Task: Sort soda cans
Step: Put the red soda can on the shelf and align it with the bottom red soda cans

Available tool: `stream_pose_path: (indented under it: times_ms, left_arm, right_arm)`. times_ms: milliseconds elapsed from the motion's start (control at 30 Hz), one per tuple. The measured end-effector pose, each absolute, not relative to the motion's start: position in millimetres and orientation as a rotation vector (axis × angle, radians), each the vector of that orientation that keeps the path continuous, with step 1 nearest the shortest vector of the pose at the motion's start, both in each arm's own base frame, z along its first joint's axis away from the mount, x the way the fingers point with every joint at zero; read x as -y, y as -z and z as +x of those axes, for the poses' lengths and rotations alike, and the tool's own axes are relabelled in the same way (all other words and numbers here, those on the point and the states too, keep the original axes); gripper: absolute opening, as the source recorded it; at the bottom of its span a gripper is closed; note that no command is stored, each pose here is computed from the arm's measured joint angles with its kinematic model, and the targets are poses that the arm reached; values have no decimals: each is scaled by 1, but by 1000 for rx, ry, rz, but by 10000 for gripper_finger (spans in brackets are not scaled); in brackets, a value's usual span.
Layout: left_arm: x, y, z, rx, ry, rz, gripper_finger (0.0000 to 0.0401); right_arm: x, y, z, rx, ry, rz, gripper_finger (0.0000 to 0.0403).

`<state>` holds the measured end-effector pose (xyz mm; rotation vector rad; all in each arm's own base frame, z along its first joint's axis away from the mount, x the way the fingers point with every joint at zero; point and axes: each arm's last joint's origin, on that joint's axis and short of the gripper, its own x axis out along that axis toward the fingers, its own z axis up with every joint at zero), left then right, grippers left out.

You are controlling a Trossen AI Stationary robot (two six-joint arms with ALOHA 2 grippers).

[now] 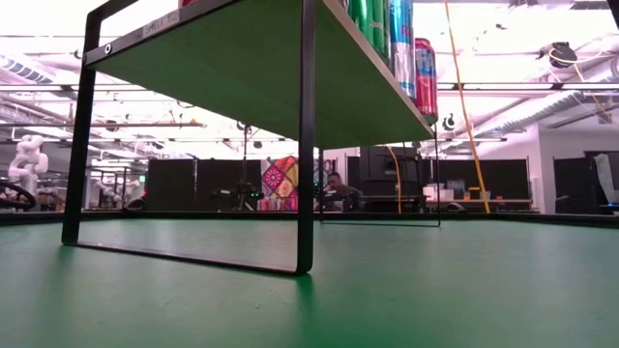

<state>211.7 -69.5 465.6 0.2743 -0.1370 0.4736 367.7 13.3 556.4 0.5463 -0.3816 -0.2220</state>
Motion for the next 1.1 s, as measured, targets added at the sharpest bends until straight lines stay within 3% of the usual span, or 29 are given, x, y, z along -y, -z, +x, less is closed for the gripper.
stream_pose_path:
  times_ms: [267,567,967,1100]
  left_arm:
    - [66,-466,210,108,-597,246,288]
    - [66,-466,210,106,-604,245,288]
    - [65,-465,212,102,-612,243,288]
    - [66,-462,213,102,-603,181,303]
  right_arm:
    - [-13,-553,369,345,248,531,355]
    - [-11,-548,370,300,269,554,368]
    - [-8,-548,370,305,273,554,295]
    - [-8,-548,370,304,276,559,291]
